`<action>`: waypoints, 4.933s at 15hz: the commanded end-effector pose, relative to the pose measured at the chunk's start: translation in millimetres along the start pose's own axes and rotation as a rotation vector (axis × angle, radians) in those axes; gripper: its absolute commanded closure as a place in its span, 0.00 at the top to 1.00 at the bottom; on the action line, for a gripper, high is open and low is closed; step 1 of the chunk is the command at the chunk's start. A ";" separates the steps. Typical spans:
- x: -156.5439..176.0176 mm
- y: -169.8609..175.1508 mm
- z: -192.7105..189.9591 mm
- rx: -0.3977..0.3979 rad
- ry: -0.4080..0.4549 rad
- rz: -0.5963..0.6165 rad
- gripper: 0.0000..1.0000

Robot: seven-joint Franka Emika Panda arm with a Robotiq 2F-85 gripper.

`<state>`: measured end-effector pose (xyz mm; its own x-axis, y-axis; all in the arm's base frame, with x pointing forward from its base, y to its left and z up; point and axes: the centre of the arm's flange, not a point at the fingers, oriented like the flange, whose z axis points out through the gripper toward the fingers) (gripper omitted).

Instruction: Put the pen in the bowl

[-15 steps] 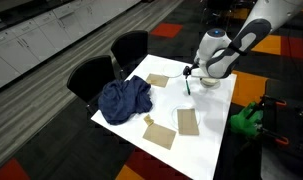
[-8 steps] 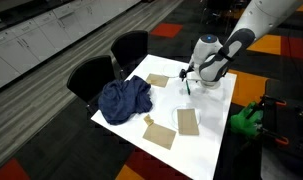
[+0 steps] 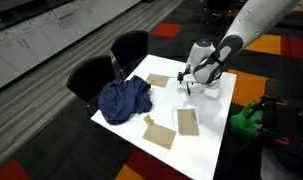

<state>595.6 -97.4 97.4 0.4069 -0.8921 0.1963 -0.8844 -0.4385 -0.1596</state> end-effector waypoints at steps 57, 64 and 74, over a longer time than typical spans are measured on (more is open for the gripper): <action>29.5 142.1 -113.5 -0.190 0.272 0.073 0.03; 40.0 141.3 -83.6 -0.198 0.303 0.120 0.03; 42.2 118.3 -56.3 -0.212 0.324 0.085 0.52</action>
<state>484.5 -181.8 148.6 0.2453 -0.8417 0.4810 -0.9619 -0.2733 0.0123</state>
